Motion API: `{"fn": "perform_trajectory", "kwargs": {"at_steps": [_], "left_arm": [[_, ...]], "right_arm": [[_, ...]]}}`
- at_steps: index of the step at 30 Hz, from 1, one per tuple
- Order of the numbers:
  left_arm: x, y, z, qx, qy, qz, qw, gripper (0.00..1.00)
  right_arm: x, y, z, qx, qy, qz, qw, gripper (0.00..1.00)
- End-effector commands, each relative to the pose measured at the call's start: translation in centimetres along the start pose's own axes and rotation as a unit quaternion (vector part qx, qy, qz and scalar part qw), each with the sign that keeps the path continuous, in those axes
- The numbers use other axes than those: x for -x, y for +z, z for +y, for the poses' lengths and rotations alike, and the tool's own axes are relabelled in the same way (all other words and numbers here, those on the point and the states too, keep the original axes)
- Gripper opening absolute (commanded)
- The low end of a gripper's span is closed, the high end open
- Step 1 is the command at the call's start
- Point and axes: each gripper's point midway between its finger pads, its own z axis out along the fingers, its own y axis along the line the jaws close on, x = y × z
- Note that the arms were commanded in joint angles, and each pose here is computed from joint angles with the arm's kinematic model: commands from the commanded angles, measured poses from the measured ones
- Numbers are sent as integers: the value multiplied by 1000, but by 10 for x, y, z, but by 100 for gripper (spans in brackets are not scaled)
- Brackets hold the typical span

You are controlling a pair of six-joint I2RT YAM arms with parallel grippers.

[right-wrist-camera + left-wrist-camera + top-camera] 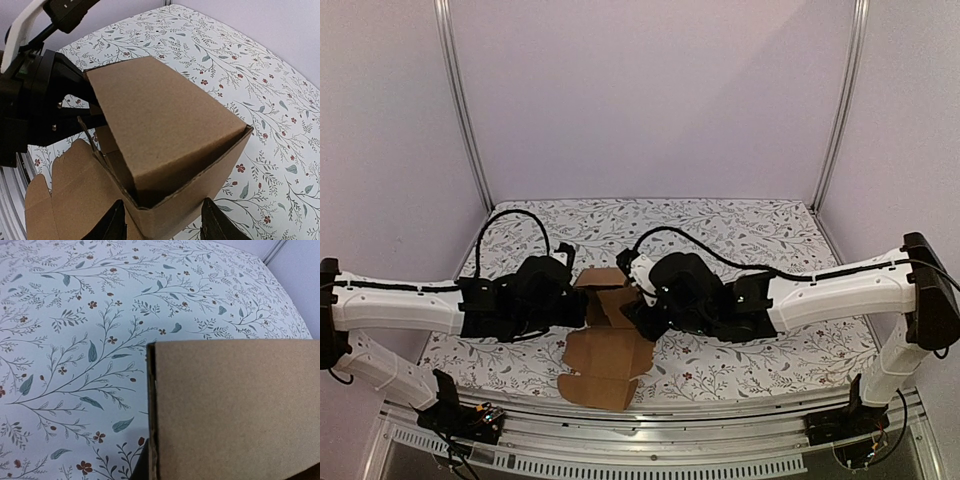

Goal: Fold the paper box

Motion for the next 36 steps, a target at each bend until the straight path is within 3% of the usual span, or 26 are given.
{"fn": "perform_trajectory", "kwargs": {"at_steps": [1,15,19,31,36], "left_arm": [[3,1,-4,13,-11,-5,1000,0],[2,3,-4,34,-30,-11,999,0],[1,3,-8,31,-30,-11,999,0],[-5,7,-18,26,-48,-5,998,0],[-6,8,-20,25,-53,-3,998,0]], "right_arm": [[14,8,5,-19,22,-26,999,49],[18,24,-6,-95,52,-58,992,50],[20,28,-8,-109,57,-68,990,46],[21,36,-14,-161,65,-97,980,24],[20,38,-8,-166,61,-102,979,2]]}}
